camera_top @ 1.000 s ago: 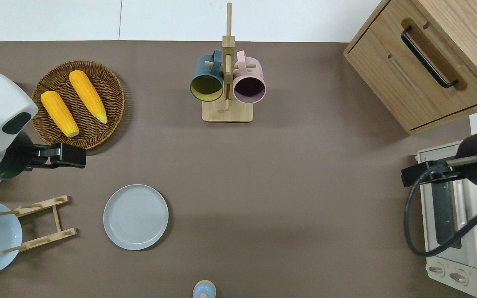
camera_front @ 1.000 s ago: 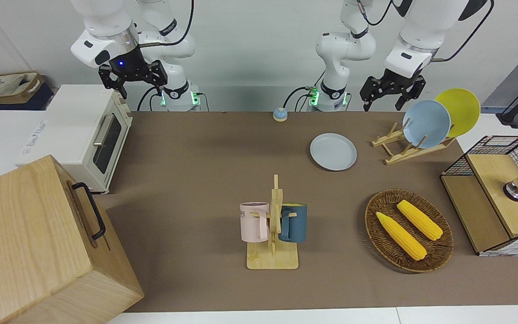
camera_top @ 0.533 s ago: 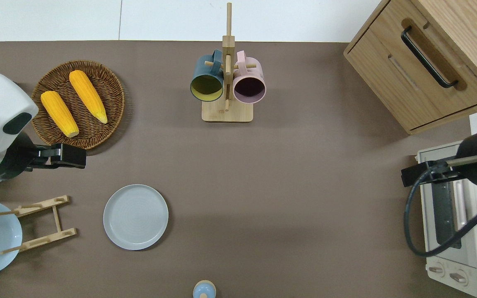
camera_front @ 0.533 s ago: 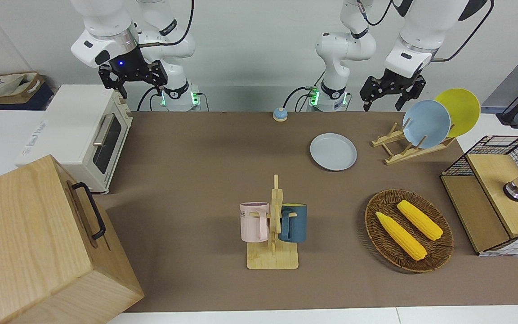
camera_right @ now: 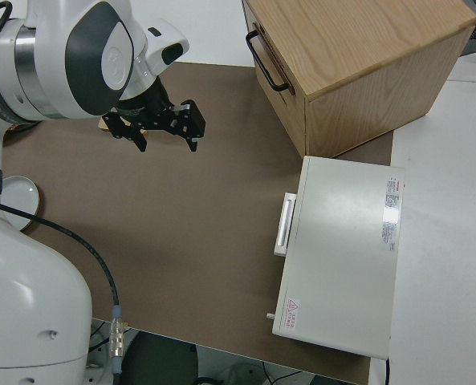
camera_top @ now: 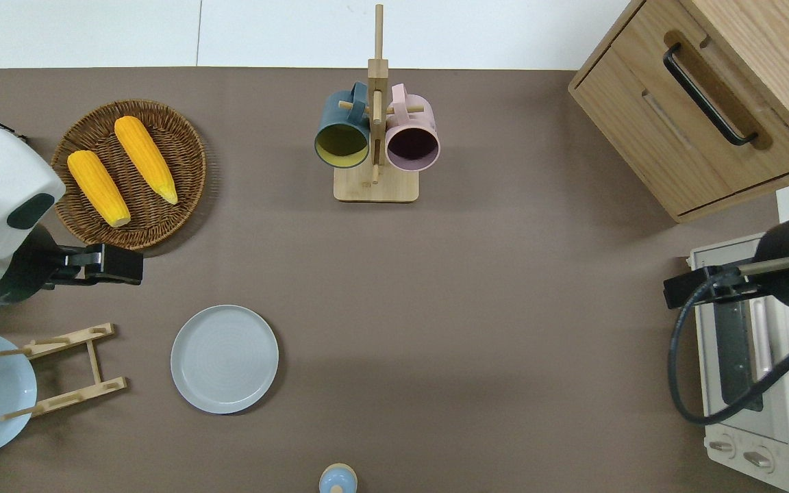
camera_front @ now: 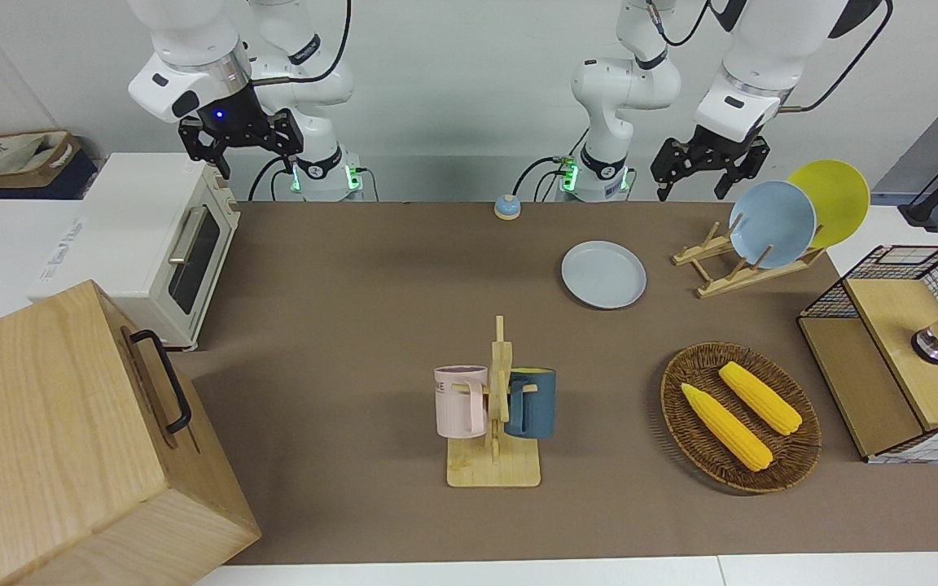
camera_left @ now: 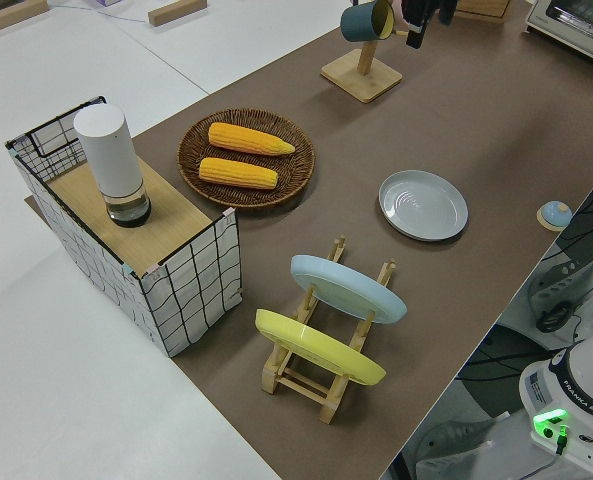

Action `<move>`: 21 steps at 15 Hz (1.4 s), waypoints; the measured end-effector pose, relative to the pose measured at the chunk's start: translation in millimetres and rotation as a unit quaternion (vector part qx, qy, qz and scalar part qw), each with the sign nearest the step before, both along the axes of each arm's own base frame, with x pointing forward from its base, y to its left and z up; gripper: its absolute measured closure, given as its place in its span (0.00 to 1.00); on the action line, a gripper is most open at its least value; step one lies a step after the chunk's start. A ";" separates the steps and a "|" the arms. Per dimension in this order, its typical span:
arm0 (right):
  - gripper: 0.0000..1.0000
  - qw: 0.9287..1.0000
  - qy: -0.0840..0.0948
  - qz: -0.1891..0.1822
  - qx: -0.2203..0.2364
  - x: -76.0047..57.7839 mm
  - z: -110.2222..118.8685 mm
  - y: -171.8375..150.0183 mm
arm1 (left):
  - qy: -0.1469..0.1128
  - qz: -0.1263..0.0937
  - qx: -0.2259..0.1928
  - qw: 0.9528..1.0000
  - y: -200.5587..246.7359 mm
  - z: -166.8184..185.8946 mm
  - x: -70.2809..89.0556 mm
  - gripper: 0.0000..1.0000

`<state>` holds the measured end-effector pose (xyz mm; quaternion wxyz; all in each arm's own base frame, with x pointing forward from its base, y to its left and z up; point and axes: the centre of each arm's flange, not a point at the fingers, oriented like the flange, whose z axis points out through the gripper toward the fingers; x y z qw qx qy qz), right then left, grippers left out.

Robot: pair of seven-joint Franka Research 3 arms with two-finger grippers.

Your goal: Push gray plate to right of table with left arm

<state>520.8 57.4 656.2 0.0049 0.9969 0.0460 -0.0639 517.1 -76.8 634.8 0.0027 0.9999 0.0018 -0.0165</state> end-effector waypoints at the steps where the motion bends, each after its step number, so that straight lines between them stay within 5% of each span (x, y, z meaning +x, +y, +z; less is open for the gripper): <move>1: 0.01 1.000 0.000 0.000 0.000 0.0 0.0 0.0 | -0.002 -0.002 0.000 1.000 1.2 -4.4 -5.9 0.00; 8: 0.01 1.000 0.000 0.000 0.000 0.0 0.0 0.0 | -0.020 -0.043 -0.001 0.999 29.3 -73.4 -59.7 0.00; 21: 0.01 1.000 0.000 0.000 0.000 0.0 0.0 0.0 | -0.022 -0.022 0.004 1.000 82.2 -257.5 -110.3 0.00</move>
